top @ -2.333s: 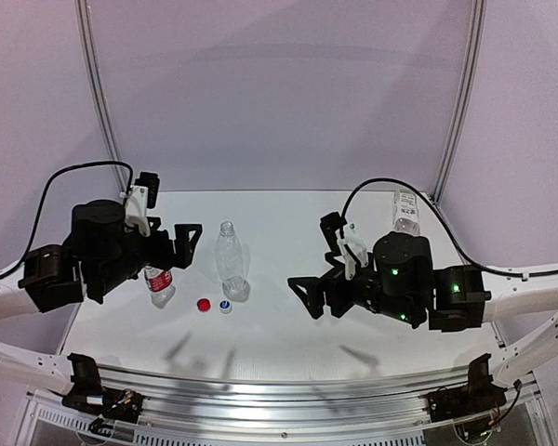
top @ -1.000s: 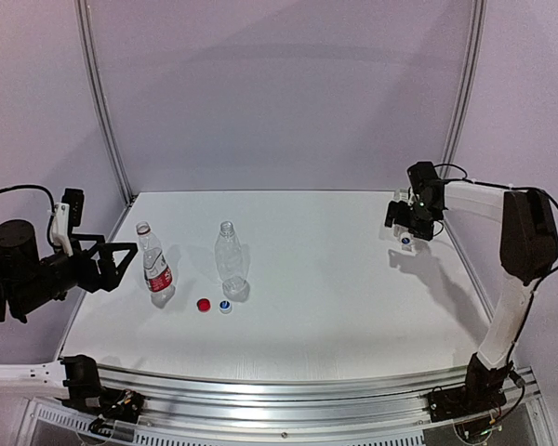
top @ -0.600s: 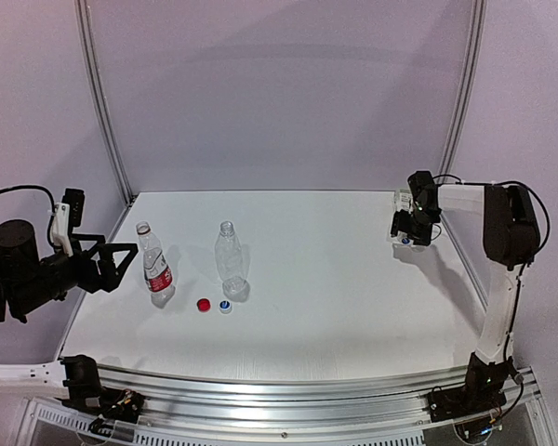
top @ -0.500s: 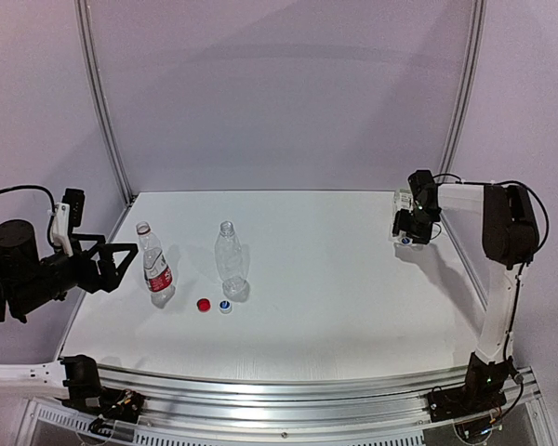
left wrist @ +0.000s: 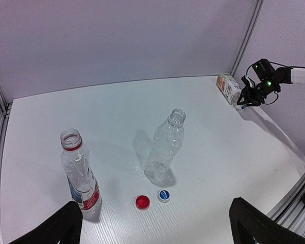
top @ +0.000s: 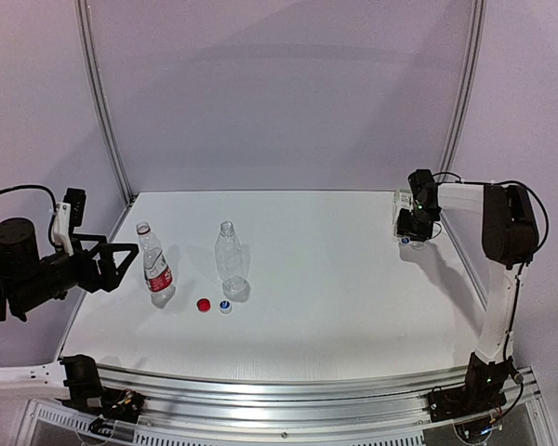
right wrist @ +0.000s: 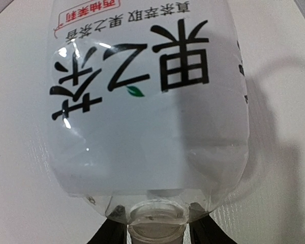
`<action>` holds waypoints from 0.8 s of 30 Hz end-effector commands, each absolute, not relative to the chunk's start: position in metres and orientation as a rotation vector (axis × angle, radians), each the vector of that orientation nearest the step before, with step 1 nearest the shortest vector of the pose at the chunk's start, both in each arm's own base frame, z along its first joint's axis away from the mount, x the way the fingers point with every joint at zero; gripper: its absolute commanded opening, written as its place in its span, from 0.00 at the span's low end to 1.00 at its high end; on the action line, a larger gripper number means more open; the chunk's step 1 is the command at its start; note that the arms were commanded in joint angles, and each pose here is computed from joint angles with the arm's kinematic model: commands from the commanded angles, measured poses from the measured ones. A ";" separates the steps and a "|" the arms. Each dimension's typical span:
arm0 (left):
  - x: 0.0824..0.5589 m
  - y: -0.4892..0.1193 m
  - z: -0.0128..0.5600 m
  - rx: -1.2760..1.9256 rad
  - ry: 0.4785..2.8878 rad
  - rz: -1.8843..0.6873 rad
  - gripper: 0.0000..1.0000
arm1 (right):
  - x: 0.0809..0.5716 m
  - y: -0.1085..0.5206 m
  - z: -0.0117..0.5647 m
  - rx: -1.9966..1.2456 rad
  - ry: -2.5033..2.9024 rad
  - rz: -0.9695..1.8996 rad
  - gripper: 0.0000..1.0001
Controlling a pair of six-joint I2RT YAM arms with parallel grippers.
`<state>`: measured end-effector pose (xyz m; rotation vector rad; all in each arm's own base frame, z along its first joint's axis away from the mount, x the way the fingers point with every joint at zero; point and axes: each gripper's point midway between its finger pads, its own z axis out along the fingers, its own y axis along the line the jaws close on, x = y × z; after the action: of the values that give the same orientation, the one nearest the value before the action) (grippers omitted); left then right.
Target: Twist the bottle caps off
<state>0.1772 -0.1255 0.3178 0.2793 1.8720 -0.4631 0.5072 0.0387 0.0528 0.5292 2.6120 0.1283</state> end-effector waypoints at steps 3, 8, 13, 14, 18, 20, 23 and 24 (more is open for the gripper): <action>0.177 -0.130 0.327 0.294 1.851 -0.503 0.99 | 0.507 0.033 0.031 0.528 2.657 0.090 0.39; 0.177 -0.131 0.326 0.295 1.850 -0.506 0.99 | 0.505 0.033 0.031 0.520 2.659 0.087 0.18; 0.177 -0.133 0.325 0.302 1.848 -0.514 0.99 | 0.498 0.032 0.064 0.499 2.619 0.094 0.08; 0.178 -0.134 0.325 0.305 1.848 -0.517 0.99 | 0.494 0.033 0.074 0.489 2.608 0.100 0.07; 0.178 -0.138 0.325 0.315 1.845 -0.531 0.99 | 0.474 0.047 0.116 0.432 2.555 0.156 0.05; 0.178 -0.141 0.325 0.323 1.840 -0.548 0.99 | 0.461 0.062 0.137 0.381 2.519 0.196 0.04; 0.176 -0.150 0.324 0.345 1.834 -0.592 0.99 | 0.435 0.091 0.168 0.272 2.466 0.223 0.04; 0.174 -0.154 0.326 0.356 1.824 -0.621 0.99 | 0.426 0.101 0.177 0.234 2.450 0.238 0.04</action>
<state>0.1768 -0.1383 0.3268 0.3057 1.8384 -0.5508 0.4553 0.0612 0.1429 0.3889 2.5017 0.1815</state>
